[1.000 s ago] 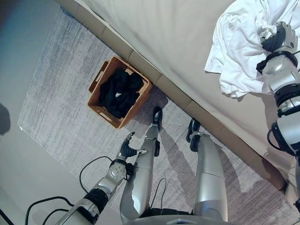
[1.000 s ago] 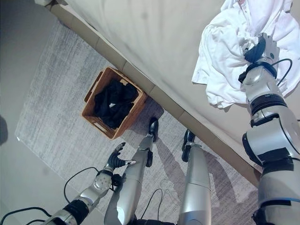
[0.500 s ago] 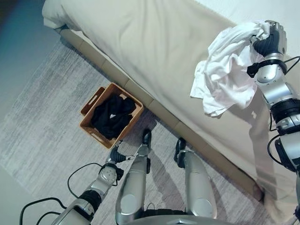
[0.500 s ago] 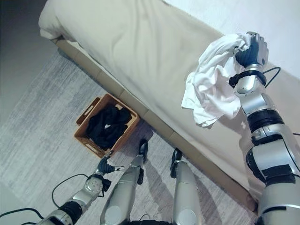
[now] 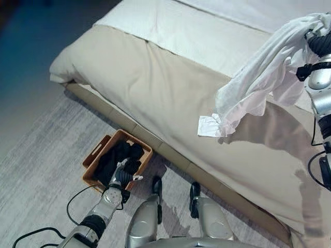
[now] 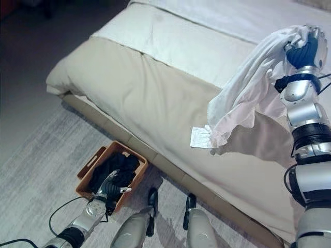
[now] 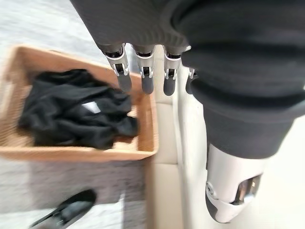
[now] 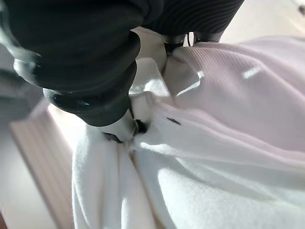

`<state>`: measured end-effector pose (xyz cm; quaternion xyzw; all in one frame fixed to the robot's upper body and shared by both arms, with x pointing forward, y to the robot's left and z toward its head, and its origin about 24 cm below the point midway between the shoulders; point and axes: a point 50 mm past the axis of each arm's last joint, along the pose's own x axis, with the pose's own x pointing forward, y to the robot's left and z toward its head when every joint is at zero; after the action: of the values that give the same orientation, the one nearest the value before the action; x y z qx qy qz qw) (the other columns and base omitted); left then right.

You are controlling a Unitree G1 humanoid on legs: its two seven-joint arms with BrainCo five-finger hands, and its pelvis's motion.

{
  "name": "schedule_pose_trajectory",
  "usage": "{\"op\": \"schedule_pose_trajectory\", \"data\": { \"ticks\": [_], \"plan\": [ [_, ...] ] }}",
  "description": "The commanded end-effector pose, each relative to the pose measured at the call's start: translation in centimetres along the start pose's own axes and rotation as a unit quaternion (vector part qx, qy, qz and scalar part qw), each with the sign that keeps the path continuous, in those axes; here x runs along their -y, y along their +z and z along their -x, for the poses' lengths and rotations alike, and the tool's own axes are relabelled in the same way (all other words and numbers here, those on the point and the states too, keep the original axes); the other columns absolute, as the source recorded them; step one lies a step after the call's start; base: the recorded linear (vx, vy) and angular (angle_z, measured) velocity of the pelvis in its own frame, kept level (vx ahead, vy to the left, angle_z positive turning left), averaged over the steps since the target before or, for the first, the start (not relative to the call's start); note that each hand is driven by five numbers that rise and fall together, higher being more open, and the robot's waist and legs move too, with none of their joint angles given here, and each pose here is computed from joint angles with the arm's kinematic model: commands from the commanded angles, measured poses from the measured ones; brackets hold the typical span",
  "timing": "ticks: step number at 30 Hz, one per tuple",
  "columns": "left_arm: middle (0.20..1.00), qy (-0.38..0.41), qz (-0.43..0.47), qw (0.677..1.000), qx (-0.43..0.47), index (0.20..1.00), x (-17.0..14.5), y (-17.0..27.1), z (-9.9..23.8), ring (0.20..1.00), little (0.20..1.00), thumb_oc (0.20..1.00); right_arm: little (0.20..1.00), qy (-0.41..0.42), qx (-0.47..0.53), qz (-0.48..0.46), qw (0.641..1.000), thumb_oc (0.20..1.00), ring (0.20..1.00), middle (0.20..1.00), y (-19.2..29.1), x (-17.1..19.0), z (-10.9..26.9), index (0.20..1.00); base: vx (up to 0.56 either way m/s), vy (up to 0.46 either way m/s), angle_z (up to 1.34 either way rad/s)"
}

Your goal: Pick up clothes into the bucket

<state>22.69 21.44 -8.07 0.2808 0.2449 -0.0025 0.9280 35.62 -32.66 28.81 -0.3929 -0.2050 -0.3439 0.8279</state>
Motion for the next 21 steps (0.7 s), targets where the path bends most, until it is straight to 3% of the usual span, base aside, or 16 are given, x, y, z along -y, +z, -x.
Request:
{"op": "schedule_pose_trajectory", "data": {
  "ticks": [1,4,5,6,8,9,10,11,21],
  "plan": [
    [1.000,-0.010,-0.008,1.000,-0.020,1.000,0.6,-1.6,1.0,1.000,1.000,1.000,0.200,-0.038,0.064,-0.024,0.997,0.200,0.200,0.200,2.7,2.8,-1.3,0.200,0.06,0.004,0.00],
    [1.000,-0.029,-0.002,0.999,-0.041,1.000,1.7,-2.7,1.8,1.000,1.000,1.000,0.200,-0.004,0.019,0.000,1.000,0.200,0.200,0.200,0.3,2.3,-1.0,0.200,0.05,-0.001,0.01],
    [1.000,-0.032,0.002,0.998,-0.049,1.000,1.9,-3.1,2.0,1.000,1.000,1.000,0.705,0.003,0.011,0.001,1.000,0.705,0.705,0.705,-0.1,2.1,-0.9,0.705,0.07,-0.010,0.00],
    [1.000,-0.035,0.004,0.998,-0.057,1.000,2.1,-3.4,2.2,1.000,1.000,1.000,1.000,0.013,0.004,0.002,1.000,1.000,1.000,1.000,-0.5,1.7,-0.6,1.000,0.05,-0.015,-0.01],
    [1.000,-0.044,0.005,0.996,-0.080,1.000,2.7,-4.5,2.8,1.000,1.000,1.000,1.000,0.040,-0.016,0.016,0.999,1.000,1.000,1.000,-1.7,1.0,-0.1,1.000,0.04,-0.014,-0.01],
    [1.000,-0.047,0.007,0.995,-0.088,1.000,2.9,-4.9,3.1,1.000,1.000,1.000,0.583,0.046,-0.024,0.018,0.998,0.583,0.583,0.583,-2.1,0.9,0.1,0.583,0.03,-0.004,0.01],
    [1.000,-0.047,0.007,0.995,-0.088,1.000,2.9,-4.9,3.1,1.000,1.000,1.000,0.583,0.046,-0.024,0.018,0.998,0.583,0.583,0.583,-2.1,0.9,0.1,0.583,0.00,0.000,0.00],
    [1.000,-0.048,0.009,0.993,-0.108,1.000,3.1,-5.8,3.6,1.000,1.000,1.000,0.200,0.062,-0.030,0.035,0.997,0.200,0.200,0.200,-2.5,0.5,0.3,0.200,0.00,0.000,0.00],
    [1.000,-0.053,-0.001,0.984,-0.169,1.000,3.8,-8.2,4.9,1.000,1.000,1.000,0.200,0.094,-0.026,0.058,0.993,0.200,0.200,0.200,-2.9,-0.6,1.0,0.200,0.00,-0.001,0.00]
  ]
}}
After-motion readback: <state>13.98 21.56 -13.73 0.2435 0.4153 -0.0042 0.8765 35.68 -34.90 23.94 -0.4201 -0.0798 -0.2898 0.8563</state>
